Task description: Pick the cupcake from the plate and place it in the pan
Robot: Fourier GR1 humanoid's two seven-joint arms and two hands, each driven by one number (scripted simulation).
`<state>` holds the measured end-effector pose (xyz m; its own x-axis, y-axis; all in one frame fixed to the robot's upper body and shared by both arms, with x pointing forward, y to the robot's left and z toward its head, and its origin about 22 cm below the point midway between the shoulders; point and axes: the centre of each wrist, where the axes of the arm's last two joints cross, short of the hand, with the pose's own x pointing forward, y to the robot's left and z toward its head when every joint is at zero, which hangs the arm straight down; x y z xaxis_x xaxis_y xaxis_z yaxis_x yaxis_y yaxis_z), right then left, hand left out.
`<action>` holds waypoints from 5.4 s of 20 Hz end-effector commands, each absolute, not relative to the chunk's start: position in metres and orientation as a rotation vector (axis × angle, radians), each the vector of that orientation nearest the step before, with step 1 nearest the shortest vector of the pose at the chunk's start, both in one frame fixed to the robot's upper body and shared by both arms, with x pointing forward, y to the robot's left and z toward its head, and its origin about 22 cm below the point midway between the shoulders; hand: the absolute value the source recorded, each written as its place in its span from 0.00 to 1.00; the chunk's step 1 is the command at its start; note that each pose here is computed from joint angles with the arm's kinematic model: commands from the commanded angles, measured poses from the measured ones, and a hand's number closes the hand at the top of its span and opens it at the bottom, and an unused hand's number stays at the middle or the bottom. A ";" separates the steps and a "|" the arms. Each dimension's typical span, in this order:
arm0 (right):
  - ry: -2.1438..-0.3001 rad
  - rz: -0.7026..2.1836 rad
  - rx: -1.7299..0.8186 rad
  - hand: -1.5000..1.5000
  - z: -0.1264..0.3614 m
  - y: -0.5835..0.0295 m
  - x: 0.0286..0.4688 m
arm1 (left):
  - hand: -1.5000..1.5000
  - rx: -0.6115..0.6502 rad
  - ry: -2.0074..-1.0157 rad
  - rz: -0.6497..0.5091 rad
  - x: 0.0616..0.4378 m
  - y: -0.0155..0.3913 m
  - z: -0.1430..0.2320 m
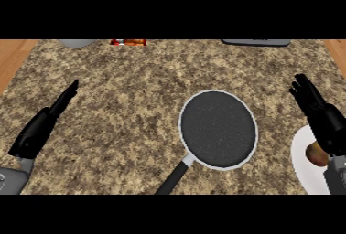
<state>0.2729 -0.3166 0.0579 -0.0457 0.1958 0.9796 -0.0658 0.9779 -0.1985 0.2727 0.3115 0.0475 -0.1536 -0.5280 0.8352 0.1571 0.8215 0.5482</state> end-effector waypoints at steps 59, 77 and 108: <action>-0.460 1.150 -0.339 0.00 0.126 -0.417 0.278 | 0.50 0.332 -1.370 -0.267 0.217 0.291 0.002; -0.310 1.197 -0.407 0.00 0.079 -0.420 0.255 | 0.50 0.337 -1.389 -0.257 0.219 0.273 0.007; -0.402 0.861 -0.511 1.00 0.008 -0.393 0.203 | 0.50 0.392 -1.366 -0.239 0.209 0.290 -0.009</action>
